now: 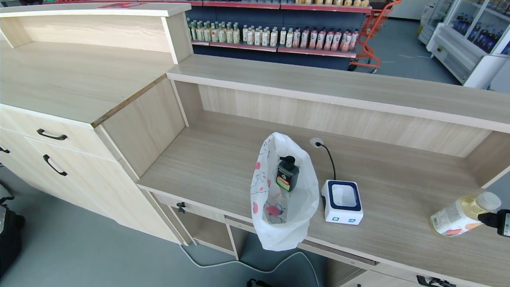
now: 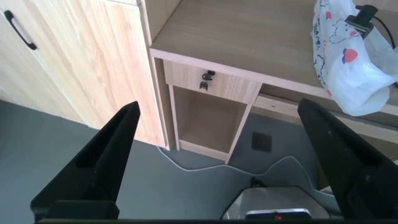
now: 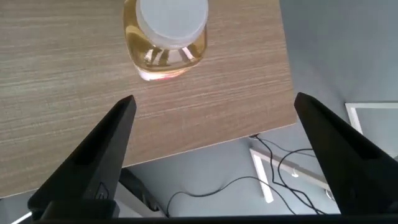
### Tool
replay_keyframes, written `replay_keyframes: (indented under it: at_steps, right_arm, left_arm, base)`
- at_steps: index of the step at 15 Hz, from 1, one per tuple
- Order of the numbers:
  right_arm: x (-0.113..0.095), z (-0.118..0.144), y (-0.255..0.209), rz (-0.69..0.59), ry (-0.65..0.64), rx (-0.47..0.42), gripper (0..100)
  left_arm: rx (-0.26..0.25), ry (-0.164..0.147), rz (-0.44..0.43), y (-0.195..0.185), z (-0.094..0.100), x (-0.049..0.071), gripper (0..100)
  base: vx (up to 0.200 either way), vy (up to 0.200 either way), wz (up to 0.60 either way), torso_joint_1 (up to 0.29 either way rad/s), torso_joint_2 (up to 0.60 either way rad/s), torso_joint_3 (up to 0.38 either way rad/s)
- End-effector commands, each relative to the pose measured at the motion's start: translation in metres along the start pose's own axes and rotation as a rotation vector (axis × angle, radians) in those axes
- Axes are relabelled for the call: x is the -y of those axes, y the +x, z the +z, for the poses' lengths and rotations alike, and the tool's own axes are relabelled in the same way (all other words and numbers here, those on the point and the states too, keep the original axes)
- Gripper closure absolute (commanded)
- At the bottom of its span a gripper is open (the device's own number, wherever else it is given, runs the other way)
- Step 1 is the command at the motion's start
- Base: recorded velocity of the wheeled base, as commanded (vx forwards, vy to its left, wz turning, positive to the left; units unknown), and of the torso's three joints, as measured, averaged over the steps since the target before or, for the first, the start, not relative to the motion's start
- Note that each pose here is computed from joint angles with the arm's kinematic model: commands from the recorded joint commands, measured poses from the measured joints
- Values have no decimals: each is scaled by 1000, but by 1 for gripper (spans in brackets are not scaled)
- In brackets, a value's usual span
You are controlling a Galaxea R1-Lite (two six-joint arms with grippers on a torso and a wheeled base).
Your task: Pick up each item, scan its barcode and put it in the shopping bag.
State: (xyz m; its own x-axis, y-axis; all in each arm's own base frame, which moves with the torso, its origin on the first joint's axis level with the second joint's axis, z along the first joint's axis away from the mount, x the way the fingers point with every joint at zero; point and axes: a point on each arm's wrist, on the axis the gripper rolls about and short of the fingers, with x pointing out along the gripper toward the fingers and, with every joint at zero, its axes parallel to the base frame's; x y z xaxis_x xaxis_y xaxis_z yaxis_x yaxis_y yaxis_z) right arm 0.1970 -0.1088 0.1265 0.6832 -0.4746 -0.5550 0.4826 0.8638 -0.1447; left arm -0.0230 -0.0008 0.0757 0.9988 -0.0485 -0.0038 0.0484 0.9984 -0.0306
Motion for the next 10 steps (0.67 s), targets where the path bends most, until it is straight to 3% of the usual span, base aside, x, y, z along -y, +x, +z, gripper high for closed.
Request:
replay_keyframes:
  at_steps: [1,6,10]
  right_arm:
    - [-11,-8,21,57,-31,-46,0]
    - [-14,-15,30,67,-49,-82,0]
    - [-19,-13,44,72,-50,-35,0]
  left_arm:
    - [-1,0,-1,0,0,0,0]
    - [-1,0,-1,0,0,0,0]
    - [-1,0,1,0,0,0,0]
  base:
    - [0,0,0,0,0,0]
    - [0,0,0,0,0,0]
    - [0,0,0,0,0,0]
